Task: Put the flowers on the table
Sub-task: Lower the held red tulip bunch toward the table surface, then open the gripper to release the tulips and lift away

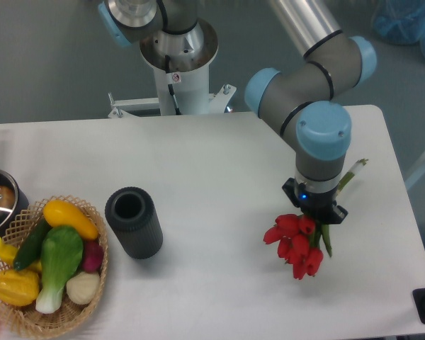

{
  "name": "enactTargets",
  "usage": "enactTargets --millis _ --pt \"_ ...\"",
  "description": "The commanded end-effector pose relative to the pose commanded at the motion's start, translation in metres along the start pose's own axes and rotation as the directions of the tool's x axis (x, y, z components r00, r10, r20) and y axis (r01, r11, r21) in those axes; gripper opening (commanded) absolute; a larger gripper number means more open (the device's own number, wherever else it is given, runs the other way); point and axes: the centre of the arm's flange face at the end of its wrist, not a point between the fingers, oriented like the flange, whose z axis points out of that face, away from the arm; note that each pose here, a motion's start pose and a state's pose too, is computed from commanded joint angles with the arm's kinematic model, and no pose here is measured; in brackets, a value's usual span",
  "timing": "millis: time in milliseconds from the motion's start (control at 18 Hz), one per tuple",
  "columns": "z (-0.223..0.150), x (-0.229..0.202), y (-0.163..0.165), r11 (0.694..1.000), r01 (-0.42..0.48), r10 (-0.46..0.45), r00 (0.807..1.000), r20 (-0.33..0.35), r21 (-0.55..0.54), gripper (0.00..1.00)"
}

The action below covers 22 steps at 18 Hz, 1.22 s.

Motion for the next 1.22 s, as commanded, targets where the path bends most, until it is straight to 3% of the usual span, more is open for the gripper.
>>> enactTargets --millis 167,222,333,389,444,500,611,778,1056,1222 --pt "0.01 0.011 0.002 1.0 0.012 -0.012 0.999 -0.034 0.015 0.36" --pt "0.007 0.011 0.003 1.0 0.014 -0.014 0.999 -0.032 0.02 0.54" --pt "0.007 0.01 0.003 0.999 0.016 -0.015 0.999 -0.032 0.028 0.61" --pt "0.009 0.01 0.003 0.999 0.018 -0.017 0.999 -0.034 0.03 0.7" --pt "0.009 0.006 0.008 0.999 0.027 -0.026 0.999 -0.025 0.034 0.8" --pt "0.005 -0.003 0.017 0.998 0.046 -0.046 0.999 -0.001 0.041 1.0" --pt "-0.001 -0.019 0.037 0.989 0.119 -0.122 0.992 0.032 0.087 1.0" --pt "0.0 -0.045 0.09 0.966 0.193 -0.199 0.98 0.017 0.172 1.0" --pt "-0.004 -0.055 0.113 0.985 0.047 -0.057 0.997 0.058 0.166 1.0" --pt "-0.004 -0.054 0.111 0.986 0.035 -0.045 0.997 0.06 0.162 1.0"
